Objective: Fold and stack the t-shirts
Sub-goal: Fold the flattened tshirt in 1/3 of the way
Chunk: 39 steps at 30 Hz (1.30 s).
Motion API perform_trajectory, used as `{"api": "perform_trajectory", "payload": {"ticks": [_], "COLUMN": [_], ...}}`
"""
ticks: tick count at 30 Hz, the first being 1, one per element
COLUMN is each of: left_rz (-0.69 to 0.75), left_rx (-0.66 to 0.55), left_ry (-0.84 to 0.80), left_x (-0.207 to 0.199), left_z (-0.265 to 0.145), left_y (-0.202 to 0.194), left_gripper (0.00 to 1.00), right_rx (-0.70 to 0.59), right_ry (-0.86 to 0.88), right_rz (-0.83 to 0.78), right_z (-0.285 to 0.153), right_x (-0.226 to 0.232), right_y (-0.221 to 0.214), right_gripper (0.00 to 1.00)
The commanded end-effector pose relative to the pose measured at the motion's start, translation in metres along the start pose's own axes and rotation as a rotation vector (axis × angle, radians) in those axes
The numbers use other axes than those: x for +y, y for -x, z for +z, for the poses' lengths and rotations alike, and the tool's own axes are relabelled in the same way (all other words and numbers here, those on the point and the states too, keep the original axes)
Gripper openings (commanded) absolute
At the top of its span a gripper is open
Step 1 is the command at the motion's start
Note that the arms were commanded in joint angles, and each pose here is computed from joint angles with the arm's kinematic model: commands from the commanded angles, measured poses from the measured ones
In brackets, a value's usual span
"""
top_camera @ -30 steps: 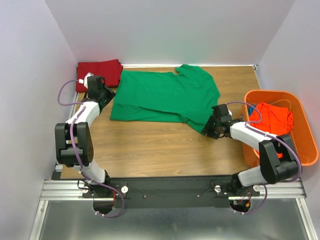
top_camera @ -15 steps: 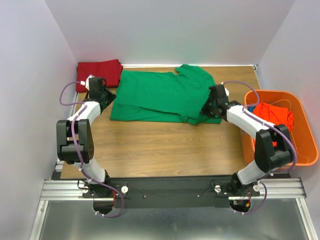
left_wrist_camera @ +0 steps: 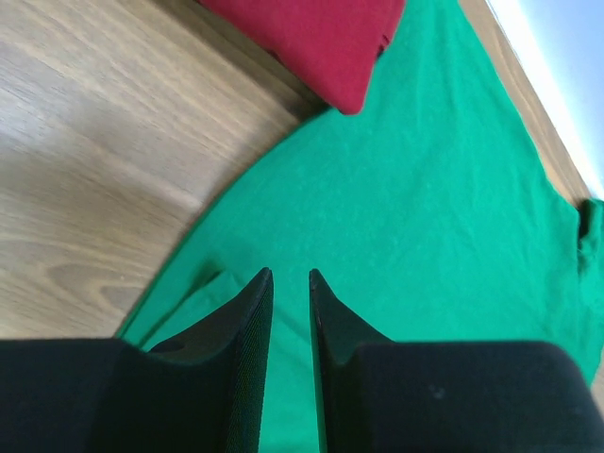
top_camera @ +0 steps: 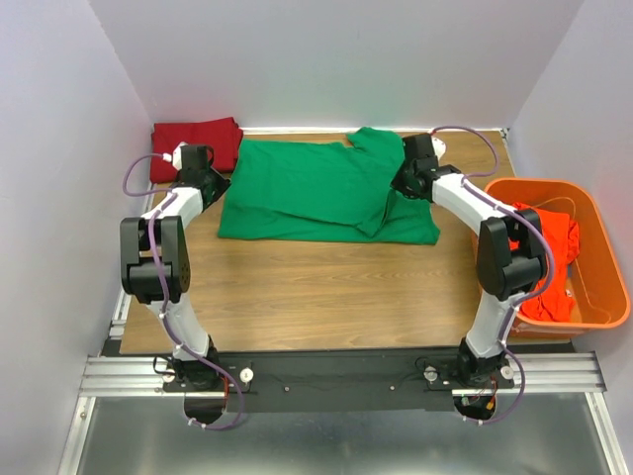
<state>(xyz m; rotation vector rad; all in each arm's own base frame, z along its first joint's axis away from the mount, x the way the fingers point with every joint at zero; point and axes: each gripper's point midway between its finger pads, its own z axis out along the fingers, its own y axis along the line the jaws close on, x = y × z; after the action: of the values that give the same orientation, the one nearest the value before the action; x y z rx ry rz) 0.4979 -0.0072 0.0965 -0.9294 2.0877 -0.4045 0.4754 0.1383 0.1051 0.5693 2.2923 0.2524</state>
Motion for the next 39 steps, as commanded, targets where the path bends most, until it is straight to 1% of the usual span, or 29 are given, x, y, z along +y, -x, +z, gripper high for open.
{"api": "perform_trajectory", "payload": {"ticks": [1,4,9,14,15,16,19,20,23,24,27,28,30,31,33,34,35,39], "left_rz": [0.016,0.011,0.019,0.032,0.034,0.036,0.038,0.037,0.043,0.048,0.058,0.061,0.063,0.067,0.071,0.071,0.072,0.074], "left_rx": [-0.019,-0.028,-0.034,-0.032,-0.039,-0.038,-0.036,-0.035,-0.036,-0.034,-0.034,-0.035,-0.042,-0.043,-0.048,-0.049,-0.054,-0.058], "left_ry": [0.101,0.139,0.161,0.163,0.166,0.169,0.174,0.177,0.176,0.177,0.174,0.173,0.162,0.158,0.147,0.146,0.138,0.129], "left_x": [0.015,0.020,0.018,0.012,0.012,0.012,0.013,0.014,0.014,0.015,0.013,0.014,0.010,0.009,0.004,0.004,0.002,0.000], "left_z": [0.005,0.006,0.008,0.011,0.012,0.012,0.014,0.015,0.014,0.014,0.012,0.011,0.008,0.008,0.005,0.004,0.003,-0.001], "left_y": [0.002,0.003,0.003,-0.002,0.001,0.001,0.000,0.000,0.000,0.000,0.000,0.001,0.004,0.005,0.008,0.008,0.010,0.011], "left_gripper": [0.29,0.29,0.29,0.29,0.29,0.29,0.29,0.29,0.29,0.29,0.29,0.29,0.29,0.29,0.29,0.29,0.29,0.29], "right_rx": [-0.067,-0.083,-0.115,-0.077,-0.064,-0.055,-0.046,-0.042,-0.048,-0.026,-0.039,-0.014,0.009,0.010,0.080,0.074,0.104,0.137], "right_ry": [-0.034,-0.021,0.000,0.026,0.046,0.040,0.086,0.092,0.143,0.168,0.196,0.179,0.197,0.205,0.204,0.232,0.224,0.301], "right_rz": [0.019,0.061,0.133,0.207,0.218,0.228,0.247,0.250,0.235,0.224,0.188,0.184,0.158,0.150,0.139,0.131,0.130,0.119], "right_z": [0.006,0.008,0.009,0.026,0.028,0.036,0.045,0.051,0.059,0.061,0.045,0.044,0.033,0.024,0.020,0.014,0.016,0.016], "right_x": [0.000,0.004,0.006,0.001,0.004,-0.002,0.001,-0.003,0.001,0.004,0.008,-0.001,-0.002,-0.002,-0.013,-0.008,-0.017,-0.010], "right_y": [0.030,0.040,0.056,0.056,0.056,0.054,0.056,0.056,0.065,0.062,0.068,0.055,0.044,0.041,0.009,0.007,-0.010,-0.032], "right_gripper": [0.08,0.08,0.08,0.09,0.11,0.15,0.23,0.27,0.33,0.34,0.46,0.52,0.55,0.60,0.64,0.64,0.64,0.64]}}
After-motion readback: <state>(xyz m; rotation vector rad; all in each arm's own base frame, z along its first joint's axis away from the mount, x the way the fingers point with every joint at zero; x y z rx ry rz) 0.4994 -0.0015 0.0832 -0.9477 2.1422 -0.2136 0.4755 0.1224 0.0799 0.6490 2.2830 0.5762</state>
